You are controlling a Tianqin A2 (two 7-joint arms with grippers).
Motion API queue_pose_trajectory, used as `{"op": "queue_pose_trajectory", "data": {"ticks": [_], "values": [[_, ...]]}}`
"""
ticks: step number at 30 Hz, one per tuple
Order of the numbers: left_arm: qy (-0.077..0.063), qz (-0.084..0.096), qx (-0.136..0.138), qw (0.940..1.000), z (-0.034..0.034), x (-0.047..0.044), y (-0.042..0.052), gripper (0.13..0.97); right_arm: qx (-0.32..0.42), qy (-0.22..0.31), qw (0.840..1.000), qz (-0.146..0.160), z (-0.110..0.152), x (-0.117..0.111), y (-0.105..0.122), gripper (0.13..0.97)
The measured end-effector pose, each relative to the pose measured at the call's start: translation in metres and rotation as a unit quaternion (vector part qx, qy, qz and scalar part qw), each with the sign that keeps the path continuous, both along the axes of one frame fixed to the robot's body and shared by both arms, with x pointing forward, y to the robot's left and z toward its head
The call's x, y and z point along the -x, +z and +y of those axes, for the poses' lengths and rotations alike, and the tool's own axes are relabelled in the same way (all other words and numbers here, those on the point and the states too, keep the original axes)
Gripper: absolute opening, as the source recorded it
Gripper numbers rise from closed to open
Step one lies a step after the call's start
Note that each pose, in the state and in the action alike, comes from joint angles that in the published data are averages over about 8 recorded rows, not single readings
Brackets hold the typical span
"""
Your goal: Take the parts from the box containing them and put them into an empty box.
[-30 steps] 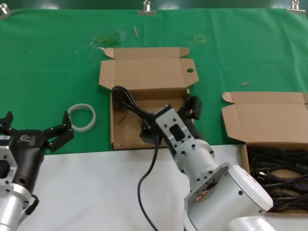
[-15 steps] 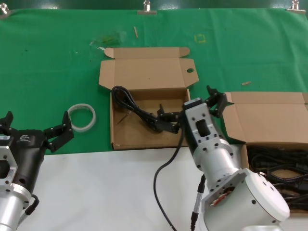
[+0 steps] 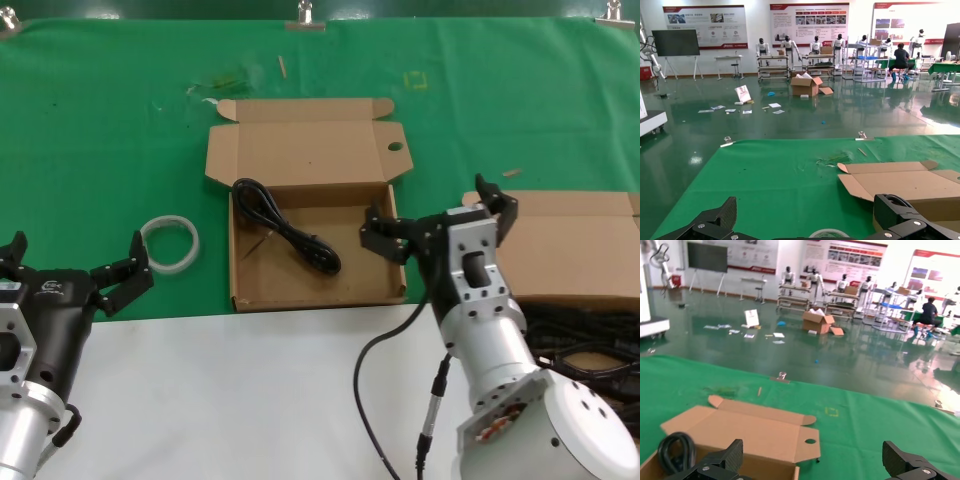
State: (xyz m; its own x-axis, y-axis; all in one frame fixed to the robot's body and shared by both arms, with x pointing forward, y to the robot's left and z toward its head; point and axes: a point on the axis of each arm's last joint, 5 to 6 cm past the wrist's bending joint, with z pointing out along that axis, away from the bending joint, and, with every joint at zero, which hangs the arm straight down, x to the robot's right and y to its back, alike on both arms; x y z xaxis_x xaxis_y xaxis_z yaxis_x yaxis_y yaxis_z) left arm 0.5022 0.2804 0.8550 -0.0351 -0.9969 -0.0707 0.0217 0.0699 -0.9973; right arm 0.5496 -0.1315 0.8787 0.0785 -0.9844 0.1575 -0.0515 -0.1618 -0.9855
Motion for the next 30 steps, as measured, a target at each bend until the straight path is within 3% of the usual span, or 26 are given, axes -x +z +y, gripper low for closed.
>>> {"op": "queue_pose_trajectory", "data": {"ticks": [16,30], "values": [[0.0,0.0,0.0,1.0,0.0,0.0,0.0,0.966,-0.073,-0.019,0.997,-0.032,-0.033,0.012,-0.011,0.966],[0.0,0.0,0.0,1.0,0.0,0.0,0.0,0.966,-0.125,-0.023,0.991,-0.043,-0.062,0.027,-0.023,0.966]]}}
